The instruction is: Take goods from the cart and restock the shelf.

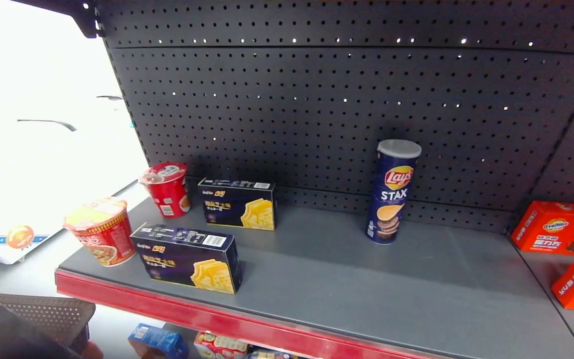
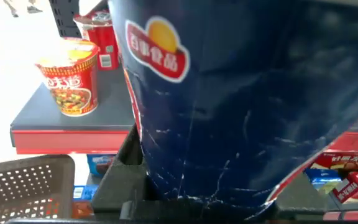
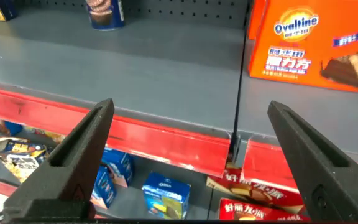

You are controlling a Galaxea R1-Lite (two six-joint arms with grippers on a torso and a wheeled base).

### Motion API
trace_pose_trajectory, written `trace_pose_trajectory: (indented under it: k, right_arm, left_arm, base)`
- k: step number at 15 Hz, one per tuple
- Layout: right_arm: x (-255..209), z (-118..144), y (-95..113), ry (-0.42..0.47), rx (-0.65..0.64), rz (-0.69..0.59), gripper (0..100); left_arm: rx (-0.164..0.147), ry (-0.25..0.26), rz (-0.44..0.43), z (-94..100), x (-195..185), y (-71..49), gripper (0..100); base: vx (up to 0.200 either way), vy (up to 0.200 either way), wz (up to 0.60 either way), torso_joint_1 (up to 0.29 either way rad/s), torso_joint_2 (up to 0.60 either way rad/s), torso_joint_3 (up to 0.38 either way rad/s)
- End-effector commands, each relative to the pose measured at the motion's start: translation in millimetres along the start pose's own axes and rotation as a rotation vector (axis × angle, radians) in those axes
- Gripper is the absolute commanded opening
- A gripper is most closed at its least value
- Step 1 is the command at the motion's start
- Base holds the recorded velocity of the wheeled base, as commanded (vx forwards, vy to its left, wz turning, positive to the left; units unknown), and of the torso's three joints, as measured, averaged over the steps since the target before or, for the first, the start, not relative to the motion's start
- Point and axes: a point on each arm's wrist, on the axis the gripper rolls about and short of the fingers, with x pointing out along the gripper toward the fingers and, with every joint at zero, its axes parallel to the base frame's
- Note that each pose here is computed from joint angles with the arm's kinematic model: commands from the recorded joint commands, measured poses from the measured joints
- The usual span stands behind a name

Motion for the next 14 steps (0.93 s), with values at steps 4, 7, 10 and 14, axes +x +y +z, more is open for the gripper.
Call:
trace_pose_trajectory:
  k: [4,7,10,14]
  right_arm:
    - [0.0,0.0,0.0,0.000,0.000,0.001,100]
    - [0.0,0.0,0.0,0.000,0.000,0.001,100]
    - [0.0,0.0,0.0,0.000,0.000,0.001,100]
    - [0.1,-0.4,0.0,0.002,0.000,0.001,100]
  left_arm:
    - [-0.006,0.029,0.004,-9.7,0.4,1.3,0]
    - [-0.005,0.024,0.003,-10.4,-0.9,1.2,0]
    - [-0.004,0.018,0.002,-10.3,-1.9,1.1,0]
    - [-0.002,-0.002,0.004,-7.2,-4.1,0.5,0]
  base:
    - [0.000,0.000,-0.30,0.000,0.00,0.004]
    - [0.000,0.000,-0.60,0.002,0.00,0.004]
    - [0.000,0.000,0.00,0.000,0.00,0.000]
    - [0.000,0.000,0.00,0.000,0.00,0.000]
